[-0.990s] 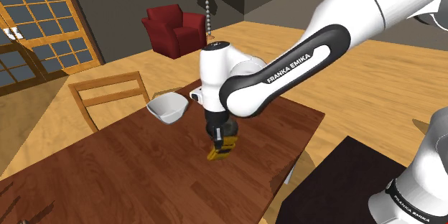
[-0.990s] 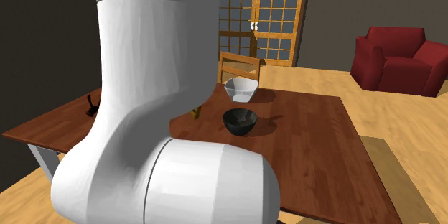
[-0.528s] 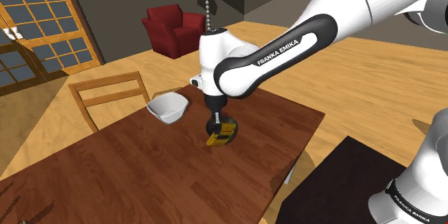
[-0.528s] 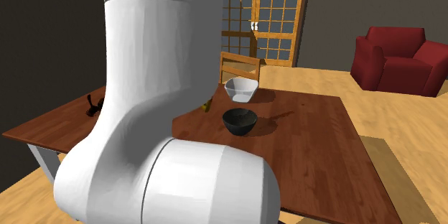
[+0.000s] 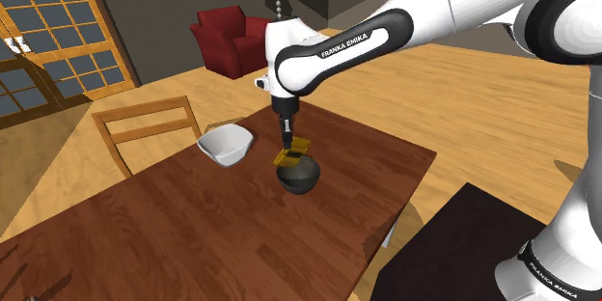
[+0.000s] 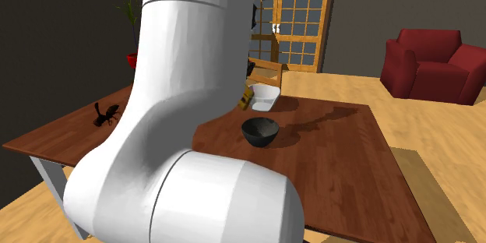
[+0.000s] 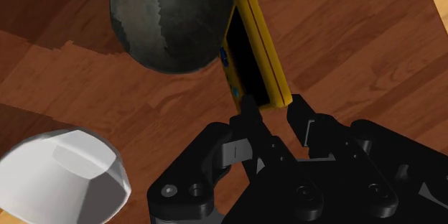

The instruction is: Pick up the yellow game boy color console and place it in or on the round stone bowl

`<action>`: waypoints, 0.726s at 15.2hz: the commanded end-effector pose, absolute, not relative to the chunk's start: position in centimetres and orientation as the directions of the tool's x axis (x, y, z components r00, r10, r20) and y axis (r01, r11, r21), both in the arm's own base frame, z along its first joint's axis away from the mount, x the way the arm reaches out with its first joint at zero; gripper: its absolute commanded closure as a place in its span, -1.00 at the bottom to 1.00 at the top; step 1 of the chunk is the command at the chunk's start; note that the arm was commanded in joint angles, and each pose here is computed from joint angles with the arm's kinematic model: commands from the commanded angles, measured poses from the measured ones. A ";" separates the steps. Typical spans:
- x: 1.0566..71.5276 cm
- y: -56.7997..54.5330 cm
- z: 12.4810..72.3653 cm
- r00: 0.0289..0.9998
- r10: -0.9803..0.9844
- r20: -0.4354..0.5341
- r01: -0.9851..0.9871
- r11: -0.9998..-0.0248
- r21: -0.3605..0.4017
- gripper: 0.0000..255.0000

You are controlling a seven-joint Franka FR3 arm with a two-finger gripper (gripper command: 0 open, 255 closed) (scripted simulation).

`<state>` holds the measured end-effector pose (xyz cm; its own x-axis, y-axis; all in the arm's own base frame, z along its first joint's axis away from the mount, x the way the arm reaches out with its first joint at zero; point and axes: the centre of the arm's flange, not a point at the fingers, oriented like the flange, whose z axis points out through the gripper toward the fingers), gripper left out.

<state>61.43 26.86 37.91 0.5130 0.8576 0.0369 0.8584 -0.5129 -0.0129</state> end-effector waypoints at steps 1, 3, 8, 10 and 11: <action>63.3 25.3 38.4 0.512 0.858 0.037 0.859 -0.512 -0.013 1.00; 65.5 24.0 38.9 0.512 0.858 0.037 0.859 -0.512 -0.013 1.00; 68.0 22.5 37.9 0.512 0.858 0.037 0.859 -0.512 -0.013 1.00; 68.0 22.5 36.9 0.512 0.858 0.037 0.859 -0.512 -0.013 1.00; 68.0 22.5 36.3 0.512 0.858 0.037 0.859 -0.512 -0.013 1.00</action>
<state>68.06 22.48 36.84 0.5126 0.8579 0.0360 0.8586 -0.5125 -0.0136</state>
